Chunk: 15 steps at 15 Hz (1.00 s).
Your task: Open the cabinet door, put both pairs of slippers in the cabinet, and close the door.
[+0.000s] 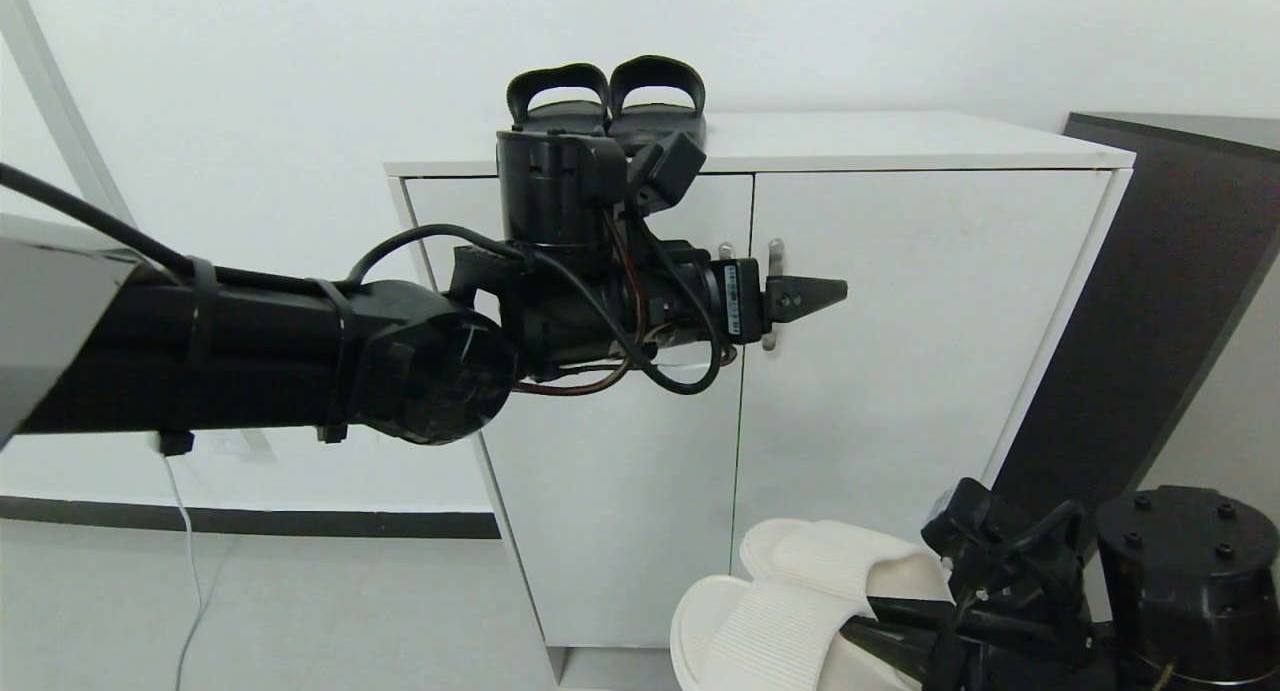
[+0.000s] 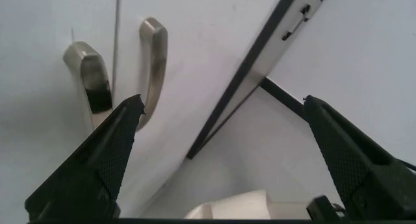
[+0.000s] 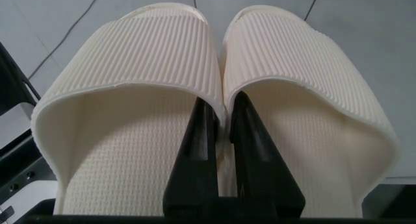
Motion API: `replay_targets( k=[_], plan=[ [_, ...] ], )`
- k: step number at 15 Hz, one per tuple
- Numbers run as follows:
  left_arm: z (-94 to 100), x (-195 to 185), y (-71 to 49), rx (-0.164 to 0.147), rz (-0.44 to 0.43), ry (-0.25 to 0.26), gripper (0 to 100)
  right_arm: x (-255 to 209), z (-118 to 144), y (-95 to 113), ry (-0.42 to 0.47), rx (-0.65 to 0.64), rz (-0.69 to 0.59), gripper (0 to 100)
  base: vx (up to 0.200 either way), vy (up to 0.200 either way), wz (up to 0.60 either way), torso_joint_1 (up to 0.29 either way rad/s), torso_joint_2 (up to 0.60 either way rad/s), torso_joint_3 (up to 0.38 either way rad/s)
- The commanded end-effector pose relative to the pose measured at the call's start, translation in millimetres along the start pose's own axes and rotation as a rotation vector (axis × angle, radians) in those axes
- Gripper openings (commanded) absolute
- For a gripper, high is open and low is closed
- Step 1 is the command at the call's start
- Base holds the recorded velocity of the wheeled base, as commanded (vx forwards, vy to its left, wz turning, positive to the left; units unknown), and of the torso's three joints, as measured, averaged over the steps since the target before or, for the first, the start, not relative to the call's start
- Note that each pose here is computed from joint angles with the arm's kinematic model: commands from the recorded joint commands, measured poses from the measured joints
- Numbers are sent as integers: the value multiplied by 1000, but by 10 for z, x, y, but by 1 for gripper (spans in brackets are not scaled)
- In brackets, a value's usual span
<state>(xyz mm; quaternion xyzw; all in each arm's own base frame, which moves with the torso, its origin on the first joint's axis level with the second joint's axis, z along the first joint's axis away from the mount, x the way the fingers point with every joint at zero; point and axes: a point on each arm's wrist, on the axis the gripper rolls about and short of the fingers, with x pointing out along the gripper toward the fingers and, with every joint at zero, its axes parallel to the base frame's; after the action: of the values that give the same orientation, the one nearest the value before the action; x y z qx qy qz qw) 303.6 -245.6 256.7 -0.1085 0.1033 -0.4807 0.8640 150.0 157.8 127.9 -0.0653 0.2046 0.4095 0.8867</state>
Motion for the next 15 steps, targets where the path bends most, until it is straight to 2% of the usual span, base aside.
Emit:
replay_targets(
  k=[1, 10, 11, 15],
  plan=[
    [-19, 59, 41, -1, 26, -5, 100, 7, -8, -1, 5, 0, 0, 0, 0, 0, 0, 0, 0, 0],
    [-48, 335, 84, 1, 29, -13, 100, 10, -10, -1, 7, 2, 0, 0, 0, 0, 0, 0, 0, 0],
    [-48, 335, 84, 1, 29, -13, 0, 10, -10, -1, 7, 2, 0, 0, 0, 0, 0, 0, 0, 0],
    [-53, 319, 51, -3, 25, -3, 0, 3, -29, 0, 13, 1, 3, 0, 0, 0, 0, 0, 0, 0]
  ],
)
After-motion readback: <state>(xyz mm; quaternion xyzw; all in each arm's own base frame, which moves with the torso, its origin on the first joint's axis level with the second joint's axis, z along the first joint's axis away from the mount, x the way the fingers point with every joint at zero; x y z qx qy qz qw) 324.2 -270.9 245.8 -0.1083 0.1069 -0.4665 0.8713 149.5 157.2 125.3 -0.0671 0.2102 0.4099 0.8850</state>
